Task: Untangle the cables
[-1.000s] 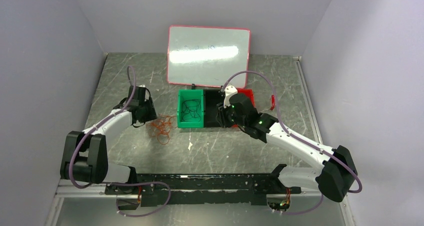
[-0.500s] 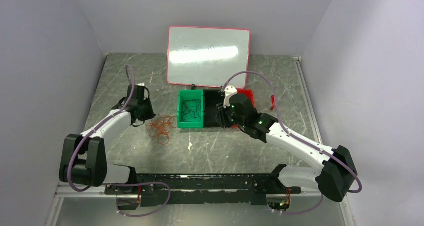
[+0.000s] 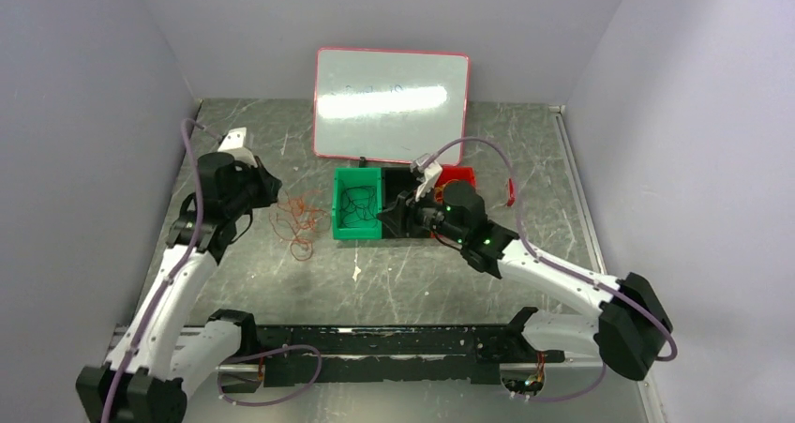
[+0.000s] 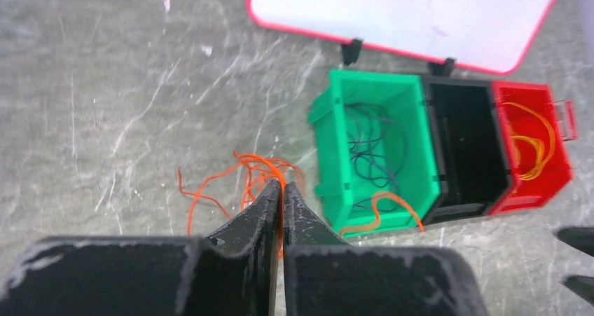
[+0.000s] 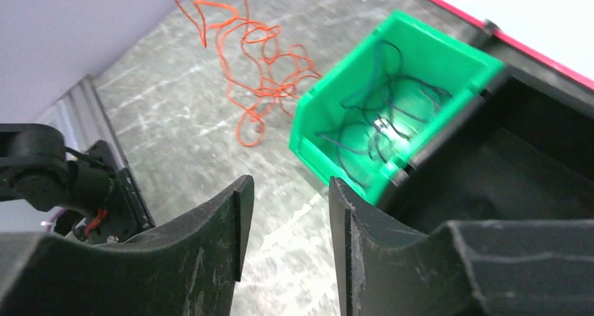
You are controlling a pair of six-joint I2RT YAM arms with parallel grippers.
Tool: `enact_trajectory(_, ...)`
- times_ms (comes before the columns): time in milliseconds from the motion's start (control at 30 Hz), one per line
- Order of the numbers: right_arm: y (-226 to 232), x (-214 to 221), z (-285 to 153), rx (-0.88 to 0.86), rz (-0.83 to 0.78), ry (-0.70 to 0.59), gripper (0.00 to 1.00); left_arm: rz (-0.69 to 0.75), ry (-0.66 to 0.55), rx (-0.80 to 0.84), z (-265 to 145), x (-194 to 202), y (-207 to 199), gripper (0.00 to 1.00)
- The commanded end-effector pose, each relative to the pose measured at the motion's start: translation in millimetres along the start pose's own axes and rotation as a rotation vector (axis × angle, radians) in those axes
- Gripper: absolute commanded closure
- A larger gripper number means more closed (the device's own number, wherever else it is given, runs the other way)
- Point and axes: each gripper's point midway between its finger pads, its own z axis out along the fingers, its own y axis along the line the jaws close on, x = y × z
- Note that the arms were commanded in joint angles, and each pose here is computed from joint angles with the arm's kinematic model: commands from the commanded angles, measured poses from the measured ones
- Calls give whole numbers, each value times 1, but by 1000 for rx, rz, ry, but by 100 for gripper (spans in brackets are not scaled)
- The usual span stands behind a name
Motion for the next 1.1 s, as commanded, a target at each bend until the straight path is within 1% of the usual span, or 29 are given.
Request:
enact_trajectory(0,43,-47,19,-195,-79,-214,52,60,-68,62,-32,-23,-15,93)
enact_trajectory(167,80,-58,43,-278,-203,-259,50,76,-131,37,-60,-39,-14,93)
enact_trajectory(300,101,-63,53,-318,-307,-356,49,106,-159,107,-75,-49,-29,93)
enact_trajectory(367,109,-58,54,-348,-348,-410,49,119,-172,136,-82,-56,-36,93)
enact_trajectory(467,117,-53,59,-386,-369,-469,49,142,-195,165,-94,-71,-46,93)
enact_trajectory(667,127,-52,77,-408,-389,-526,49,169,-252,196,-118,-98,-60,93)
enact_trajectory(1067,136,-64,121,-396,-436,-578,46,171,-284,259,-138,-118,-78,93)
